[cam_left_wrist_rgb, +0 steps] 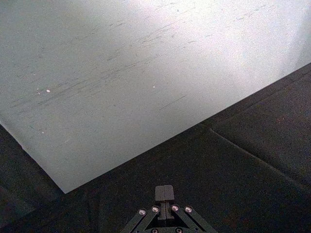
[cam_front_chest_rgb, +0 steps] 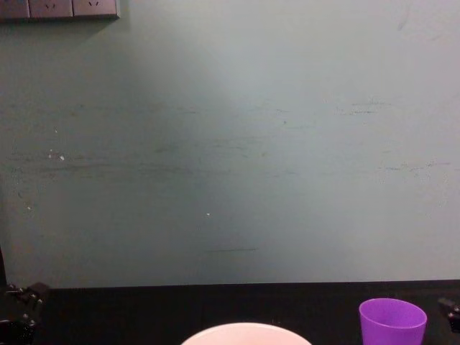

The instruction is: Pick up the cup and pour the mung beans from the cup into the bowl.

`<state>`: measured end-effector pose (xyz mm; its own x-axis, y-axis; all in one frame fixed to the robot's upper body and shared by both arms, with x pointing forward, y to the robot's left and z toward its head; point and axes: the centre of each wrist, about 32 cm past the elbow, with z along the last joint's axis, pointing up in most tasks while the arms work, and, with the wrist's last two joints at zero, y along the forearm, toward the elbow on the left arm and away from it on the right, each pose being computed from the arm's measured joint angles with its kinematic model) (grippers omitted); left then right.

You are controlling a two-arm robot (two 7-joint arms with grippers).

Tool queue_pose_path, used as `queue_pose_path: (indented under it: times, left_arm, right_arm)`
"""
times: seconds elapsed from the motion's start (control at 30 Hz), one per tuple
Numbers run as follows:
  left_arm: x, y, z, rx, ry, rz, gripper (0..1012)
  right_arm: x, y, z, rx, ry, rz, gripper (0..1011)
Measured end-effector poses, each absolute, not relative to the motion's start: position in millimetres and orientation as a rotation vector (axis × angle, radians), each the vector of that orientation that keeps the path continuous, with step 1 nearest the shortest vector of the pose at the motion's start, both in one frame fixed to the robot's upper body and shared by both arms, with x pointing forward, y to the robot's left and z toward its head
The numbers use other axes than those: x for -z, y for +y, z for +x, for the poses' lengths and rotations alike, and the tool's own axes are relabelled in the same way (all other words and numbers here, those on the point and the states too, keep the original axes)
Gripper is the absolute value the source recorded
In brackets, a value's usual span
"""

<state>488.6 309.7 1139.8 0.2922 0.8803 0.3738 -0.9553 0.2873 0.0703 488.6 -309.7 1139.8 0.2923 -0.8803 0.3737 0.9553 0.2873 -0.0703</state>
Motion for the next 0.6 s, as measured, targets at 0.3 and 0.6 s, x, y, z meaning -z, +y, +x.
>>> queue_pose_path:
  times: [0.3, 0.6]
  left_arm:
    - [-1139.8, 309.7, 488.6, -1.248, -0.285, 0.304, 0]
    - [-1139.8, 309.7, 488.6, -1.248, -0.285, 0.304, 0]
  right_arm:
    - [-1139.8, -309.7, 488.6, 1.248, -0.285, -0.304, 1004]
    - [-1139.8, -309.7, 488.6, 1.248, -0.285, -0.305, 1004]
